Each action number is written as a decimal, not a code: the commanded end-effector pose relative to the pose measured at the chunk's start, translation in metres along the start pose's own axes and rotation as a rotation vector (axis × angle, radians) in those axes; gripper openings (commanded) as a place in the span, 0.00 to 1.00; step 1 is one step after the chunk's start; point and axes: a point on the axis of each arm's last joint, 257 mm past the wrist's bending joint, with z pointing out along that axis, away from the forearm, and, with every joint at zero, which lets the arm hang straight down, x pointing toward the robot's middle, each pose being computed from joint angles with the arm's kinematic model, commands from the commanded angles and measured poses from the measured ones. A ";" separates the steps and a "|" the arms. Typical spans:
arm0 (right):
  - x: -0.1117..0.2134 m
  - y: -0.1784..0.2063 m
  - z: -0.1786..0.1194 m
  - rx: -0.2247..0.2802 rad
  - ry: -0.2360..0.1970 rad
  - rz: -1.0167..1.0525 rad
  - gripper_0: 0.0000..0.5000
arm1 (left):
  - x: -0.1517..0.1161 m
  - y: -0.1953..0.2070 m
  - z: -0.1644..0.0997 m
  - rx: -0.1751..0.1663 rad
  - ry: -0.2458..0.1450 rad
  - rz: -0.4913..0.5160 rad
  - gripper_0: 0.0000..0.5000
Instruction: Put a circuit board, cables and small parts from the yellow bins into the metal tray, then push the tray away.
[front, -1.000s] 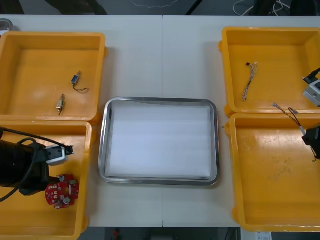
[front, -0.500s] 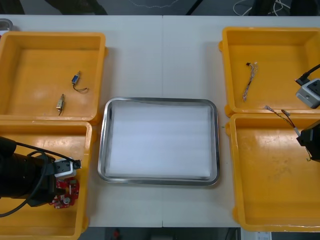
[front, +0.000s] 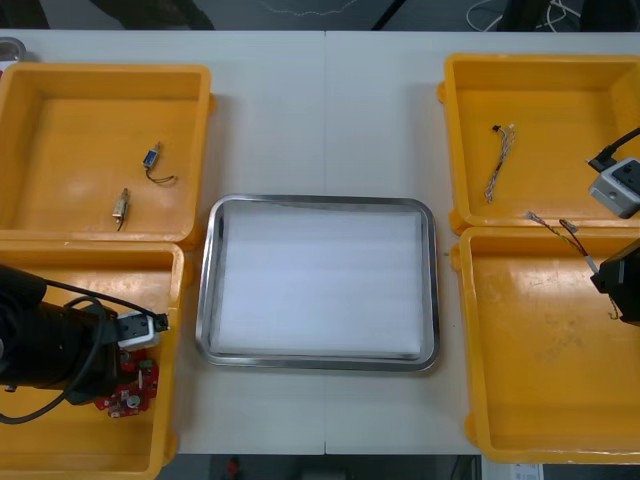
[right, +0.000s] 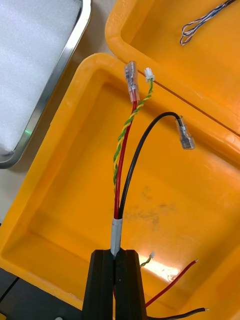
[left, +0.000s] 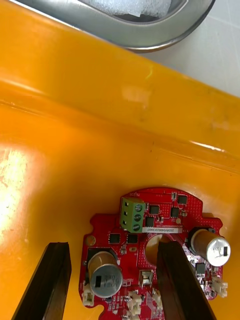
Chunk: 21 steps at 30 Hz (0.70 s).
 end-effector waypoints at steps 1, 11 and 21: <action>-0.005 -0.003 -0.009 0.041 -0.005 -0.106 0.00 | -0.013 0.004 0.001 -0.012 -0.026 -0.069 0.69; -0.005 -0.007 -0.005 0.065 0.003 -0.107 0.00 | -0.010 0.005 -0.001 -0.010 -0.021 -0.075 0.00; -0.005 -0.009 -0.005 0.072 0.004 -0.105 0.00 | -0.009 0.024 -0.032 -0.035 0.011 -0.076 0.00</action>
